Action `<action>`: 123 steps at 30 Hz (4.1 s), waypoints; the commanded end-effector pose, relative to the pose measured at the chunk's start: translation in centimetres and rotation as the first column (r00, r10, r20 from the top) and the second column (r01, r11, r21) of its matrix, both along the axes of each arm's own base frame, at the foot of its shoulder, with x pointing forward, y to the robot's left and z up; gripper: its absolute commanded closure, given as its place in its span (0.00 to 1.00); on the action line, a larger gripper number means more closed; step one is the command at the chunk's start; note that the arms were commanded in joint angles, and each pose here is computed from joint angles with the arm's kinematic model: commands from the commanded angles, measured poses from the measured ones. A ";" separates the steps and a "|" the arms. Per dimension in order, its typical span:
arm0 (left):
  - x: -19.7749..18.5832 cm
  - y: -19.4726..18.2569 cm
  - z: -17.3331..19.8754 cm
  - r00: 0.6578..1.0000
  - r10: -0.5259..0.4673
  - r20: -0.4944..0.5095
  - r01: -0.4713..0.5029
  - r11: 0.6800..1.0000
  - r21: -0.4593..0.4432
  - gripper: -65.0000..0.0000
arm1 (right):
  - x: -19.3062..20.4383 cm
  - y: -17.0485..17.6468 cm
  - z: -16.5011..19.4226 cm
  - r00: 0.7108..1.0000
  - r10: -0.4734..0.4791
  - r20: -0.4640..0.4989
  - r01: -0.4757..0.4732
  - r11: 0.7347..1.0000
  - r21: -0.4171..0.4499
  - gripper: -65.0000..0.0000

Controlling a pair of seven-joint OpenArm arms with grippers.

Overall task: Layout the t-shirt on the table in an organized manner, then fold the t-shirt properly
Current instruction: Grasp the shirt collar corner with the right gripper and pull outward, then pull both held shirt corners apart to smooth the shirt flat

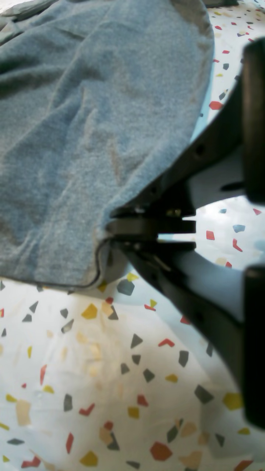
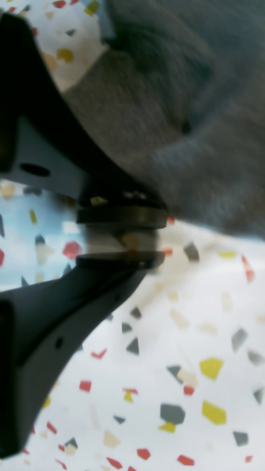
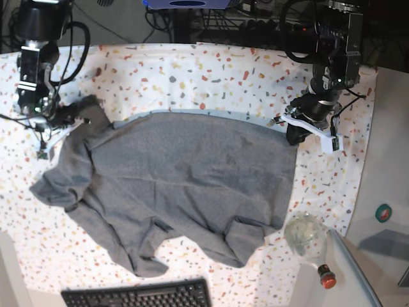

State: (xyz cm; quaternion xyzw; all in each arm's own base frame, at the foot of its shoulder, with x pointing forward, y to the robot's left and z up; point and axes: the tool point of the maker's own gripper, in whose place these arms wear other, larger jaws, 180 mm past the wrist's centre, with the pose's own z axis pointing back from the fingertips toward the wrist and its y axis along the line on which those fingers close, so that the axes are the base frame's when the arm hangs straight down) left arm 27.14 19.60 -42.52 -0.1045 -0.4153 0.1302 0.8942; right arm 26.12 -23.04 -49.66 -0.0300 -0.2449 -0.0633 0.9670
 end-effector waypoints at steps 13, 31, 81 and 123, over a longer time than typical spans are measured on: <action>0.8 0.3 1.1 0.999 -0.002 0.044 0.001 1.000 0.009 1.00 | -2.3 1.9 5.5 0.993 0.069 0.099 -0.066 0.997 -0.035 0.84; 0.1 0.3 0.7 1.000 -0.002 0.028 0.002 1.000 0.009 1.00 | 2.8 1.4 2.2 0.998 0.035 0.051 -0.036 0.999 0.020 0.85; -1.6 0.5 0.1 1.000 -0.014 -0.002 0.014 1.000 0.024 1.00 | -3.3 -4.9 0.4 0.992 -0.104 -0.067 0.096 0.989 -0.114 0.53; -1.5 0.6 0.2 1.000 -0.013 -0.001 0.013 1.000 0.024 1.00 | -5.5 -4.6 0.5 0.999 0.020 -0.031 -0.014 0.984 0.180 0.43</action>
